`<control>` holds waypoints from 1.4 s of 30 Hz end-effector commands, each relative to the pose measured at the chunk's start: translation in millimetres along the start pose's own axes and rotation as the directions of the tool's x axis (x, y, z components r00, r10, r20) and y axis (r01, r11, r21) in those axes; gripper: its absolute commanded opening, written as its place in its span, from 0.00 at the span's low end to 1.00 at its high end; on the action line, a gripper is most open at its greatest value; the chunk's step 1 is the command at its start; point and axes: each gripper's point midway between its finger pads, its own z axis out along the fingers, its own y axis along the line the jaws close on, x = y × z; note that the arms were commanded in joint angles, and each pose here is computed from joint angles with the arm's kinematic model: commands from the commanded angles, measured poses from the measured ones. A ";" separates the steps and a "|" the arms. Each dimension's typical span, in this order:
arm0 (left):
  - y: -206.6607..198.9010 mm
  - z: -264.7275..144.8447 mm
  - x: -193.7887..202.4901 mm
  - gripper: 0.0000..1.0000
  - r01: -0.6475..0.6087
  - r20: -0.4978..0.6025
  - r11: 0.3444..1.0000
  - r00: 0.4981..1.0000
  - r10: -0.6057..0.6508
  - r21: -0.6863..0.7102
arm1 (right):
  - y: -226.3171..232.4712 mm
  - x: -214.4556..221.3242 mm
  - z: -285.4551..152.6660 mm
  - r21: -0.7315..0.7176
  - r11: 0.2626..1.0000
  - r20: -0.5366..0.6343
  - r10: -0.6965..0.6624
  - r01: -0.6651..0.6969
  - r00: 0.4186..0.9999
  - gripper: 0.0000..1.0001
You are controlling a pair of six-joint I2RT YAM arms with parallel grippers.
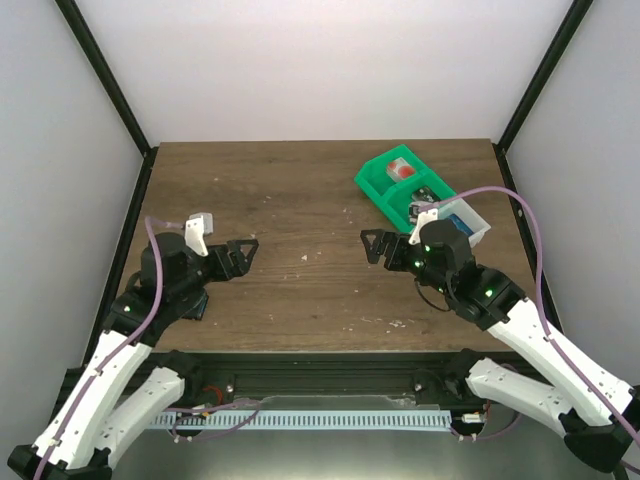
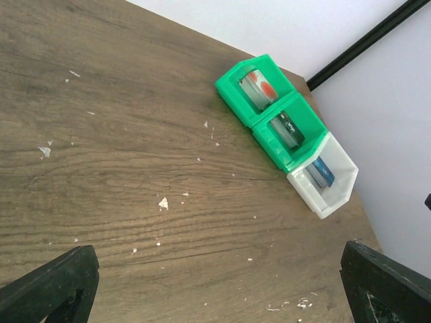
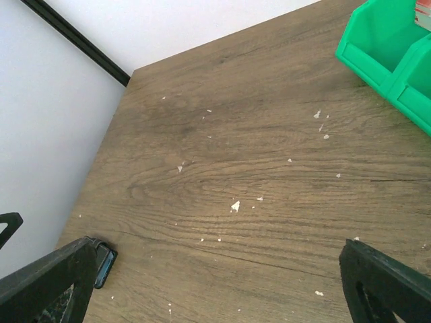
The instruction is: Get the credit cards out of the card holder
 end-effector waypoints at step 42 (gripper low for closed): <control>277.3 10.2 101.2 0.86 0.558 0.297 0.308 0.741 -0.602 -0.770 | 1.0 25.4 5.1 -0.078 0.997 -0.061 -0.023 0.018 0.998 1.00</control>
